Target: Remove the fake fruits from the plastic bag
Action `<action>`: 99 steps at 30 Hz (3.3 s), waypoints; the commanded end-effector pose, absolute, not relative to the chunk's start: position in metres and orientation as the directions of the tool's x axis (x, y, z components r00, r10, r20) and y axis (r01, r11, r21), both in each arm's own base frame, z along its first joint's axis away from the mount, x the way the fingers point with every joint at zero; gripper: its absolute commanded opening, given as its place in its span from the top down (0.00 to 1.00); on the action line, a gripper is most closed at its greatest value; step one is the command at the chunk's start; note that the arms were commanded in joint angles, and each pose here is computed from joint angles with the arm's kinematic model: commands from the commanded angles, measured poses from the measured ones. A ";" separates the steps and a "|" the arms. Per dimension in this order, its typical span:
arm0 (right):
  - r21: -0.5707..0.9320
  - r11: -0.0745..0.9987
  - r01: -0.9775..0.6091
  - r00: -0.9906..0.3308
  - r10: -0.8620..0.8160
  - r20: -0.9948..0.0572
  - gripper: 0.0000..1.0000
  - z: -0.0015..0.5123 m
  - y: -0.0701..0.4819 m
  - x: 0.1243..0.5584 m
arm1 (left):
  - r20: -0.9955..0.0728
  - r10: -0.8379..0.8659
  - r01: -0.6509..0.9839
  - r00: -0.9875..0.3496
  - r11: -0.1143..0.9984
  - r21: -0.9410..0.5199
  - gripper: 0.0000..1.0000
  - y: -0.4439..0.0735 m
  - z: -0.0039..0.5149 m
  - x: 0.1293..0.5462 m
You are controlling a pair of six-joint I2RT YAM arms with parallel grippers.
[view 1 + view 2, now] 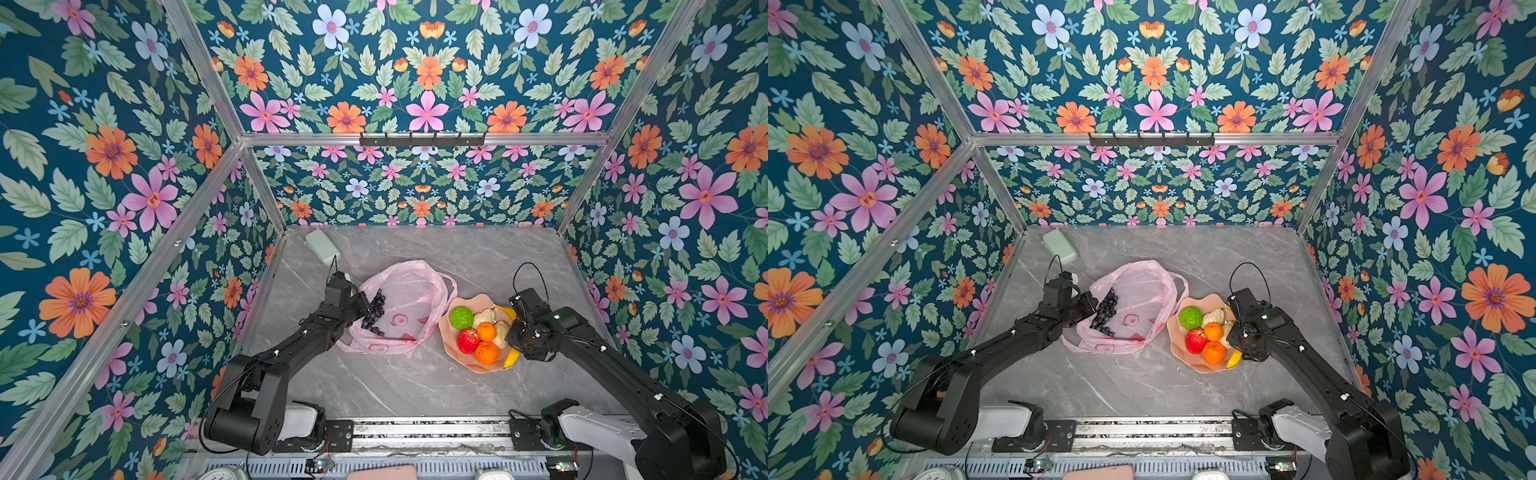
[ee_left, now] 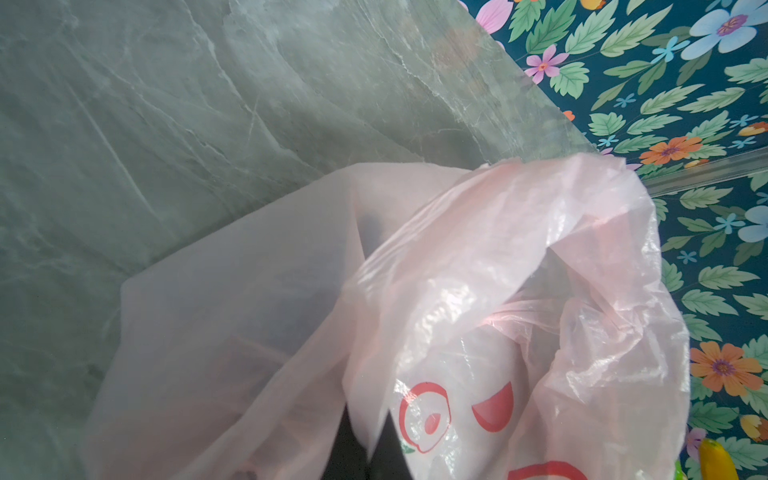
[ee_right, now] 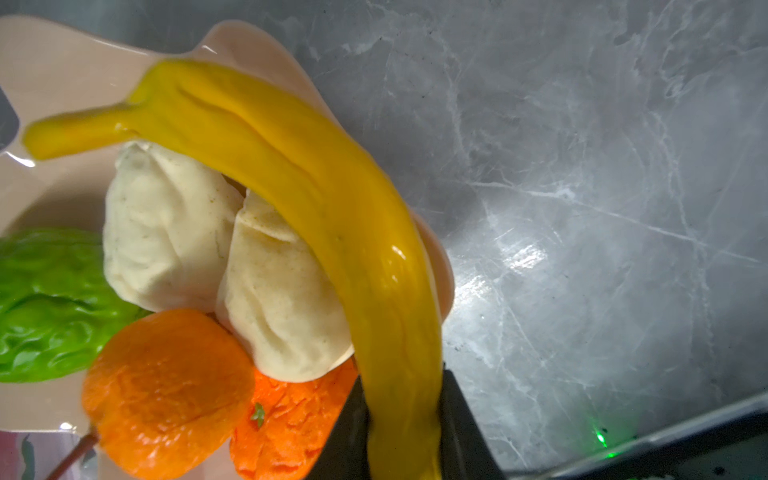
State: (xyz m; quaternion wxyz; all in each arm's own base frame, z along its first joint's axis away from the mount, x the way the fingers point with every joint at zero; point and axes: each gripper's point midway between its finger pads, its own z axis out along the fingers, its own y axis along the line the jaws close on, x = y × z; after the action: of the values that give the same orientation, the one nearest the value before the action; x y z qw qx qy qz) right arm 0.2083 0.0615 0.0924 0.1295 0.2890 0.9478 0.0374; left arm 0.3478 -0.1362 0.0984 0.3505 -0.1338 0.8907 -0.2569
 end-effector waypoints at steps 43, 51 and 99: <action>0.259 0.855 0.450 -0.760 0.518 -0.391 0.51 0.145 0.068 0.239 | -0.560 -0.416 -0.029 -0.716 0.820 -0.572 1.00 -0.143 0.108 0.353; 0.394 0.908 0.145 -0.730 0.367 -0.577 0.42 0.220 0.144 0.276 | -0.564 -0.431 -0.016 -0.705 0.804 -0.594 1.00 -0.145 0.120 0.353; 0.282 0.785 -0.552 -0.766 -0.344 -0.544 0.61 0.085 0.466 0.439 | -0.537 -0.530 -0.219 -0.657 0.815 -0.536 1.00 -0.077 0.097 0.385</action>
State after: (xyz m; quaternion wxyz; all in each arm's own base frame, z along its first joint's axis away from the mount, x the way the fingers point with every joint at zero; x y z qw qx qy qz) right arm 0.4365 0.4659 0.0889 0.2424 -0.2367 0.9151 0.2187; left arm 0.3829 -0.0750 0.0990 0.3610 -0.2248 0.8773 -0.2225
